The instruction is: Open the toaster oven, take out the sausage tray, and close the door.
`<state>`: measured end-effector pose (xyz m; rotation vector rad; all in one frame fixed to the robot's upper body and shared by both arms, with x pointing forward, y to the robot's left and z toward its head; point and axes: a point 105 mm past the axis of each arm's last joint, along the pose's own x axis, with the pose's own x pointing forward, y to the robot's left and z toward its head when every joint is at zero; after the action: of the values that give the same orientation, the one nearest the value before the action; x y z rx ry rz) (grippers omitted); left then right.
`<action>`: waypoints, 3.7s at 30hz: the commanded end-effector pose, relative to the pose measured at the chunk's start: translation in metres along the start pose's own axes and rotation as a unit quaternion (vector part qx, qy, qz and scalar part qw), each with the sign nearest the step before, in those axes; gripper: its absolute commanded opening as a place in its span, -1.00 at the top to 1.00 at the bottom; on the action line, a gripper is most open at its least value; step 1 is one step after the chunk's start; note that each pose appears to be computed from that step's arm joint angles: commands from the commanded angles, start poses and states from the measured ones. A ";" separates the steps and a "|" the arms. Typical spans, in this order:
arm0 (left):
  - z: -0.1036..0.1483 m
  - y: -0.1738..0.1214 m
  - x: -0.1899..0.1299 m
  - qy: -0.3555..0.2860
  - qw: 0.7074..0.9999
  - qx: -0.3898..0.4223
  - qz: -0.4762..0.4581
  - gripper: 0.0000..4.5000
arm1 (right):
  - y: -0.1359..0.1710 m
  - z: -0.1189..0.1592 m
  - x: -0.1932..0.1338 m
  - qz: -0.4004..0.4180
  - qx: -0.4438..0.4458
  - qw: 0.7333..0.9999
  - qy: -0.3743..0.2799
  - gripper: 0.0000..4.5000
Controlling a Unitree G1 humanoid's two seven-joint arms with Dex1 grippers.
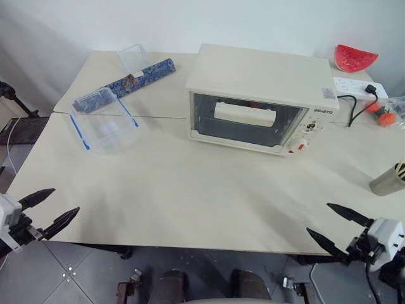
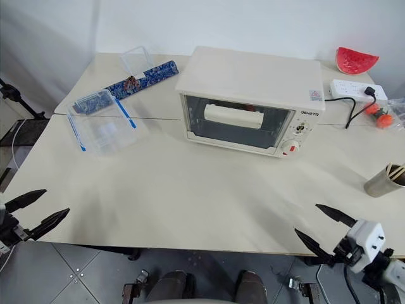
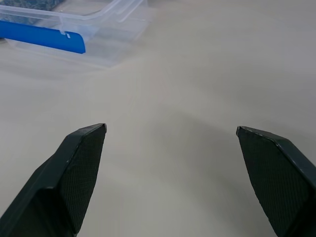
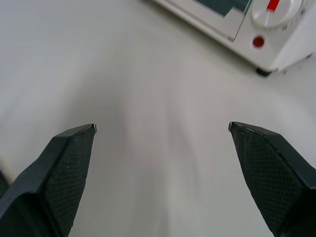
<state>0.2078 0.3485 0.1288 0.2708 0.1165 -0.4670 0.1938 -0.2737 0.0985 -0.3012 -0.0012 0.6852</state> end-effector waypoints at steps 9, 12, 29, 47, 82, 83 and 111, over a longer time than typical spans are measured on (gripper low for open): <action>0.075 -0.047 0.055 -0.170 0.961 -0.148 -0.161 -0.99 | -0.022 0.074 0.092 0.047 0.036 0.988 -0.143 -1.00; 0.088 -0.059 0.070 -0.184 0.948 -0.172 -0.195 -0.99 | -0.024 0.089 0.119 0.058 0.044 0.987 -0.144 -1.00; 0.089 -0.081 0.089 -0.184 0.939 -0.172 -0.235 -0.99 | -0.003 0.168 0.179 0.140 0.017 0.966 -0.217 -1.00; 0.117 -0.066 0.114 -0.211 0.933 -0.118 -0.266 -0.99 | 0.042 0.122 0.137 0.237 -0.131 0.951 -0.150 -1.00; 0.112 -0.134 0.216 -0.179 0.888 -0.046 -0.421 0.98 | 0.001 0.031 0.016 0.015 -0.119 0.992 0.028 -1.00; 0.109 -0.135 0.215 -0.177 0.888 -0.044 -0.421 0.98 | -0.001 0.029 0.010 0.008 -0.119 0.992 0.033 -1.00; 0.104 -0.076 0.173 -0.225 0.923 -0.129 -0.285 0.98 | -0.014 0.101 0.109 0.044 0.005 0.990 -0.137 -1.00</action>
<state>0.3339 0.1677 0.1645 -0.1290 -0.1518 -1.1112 0.2737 -0.2005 0.1734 -0.2516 -0.2167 0.7936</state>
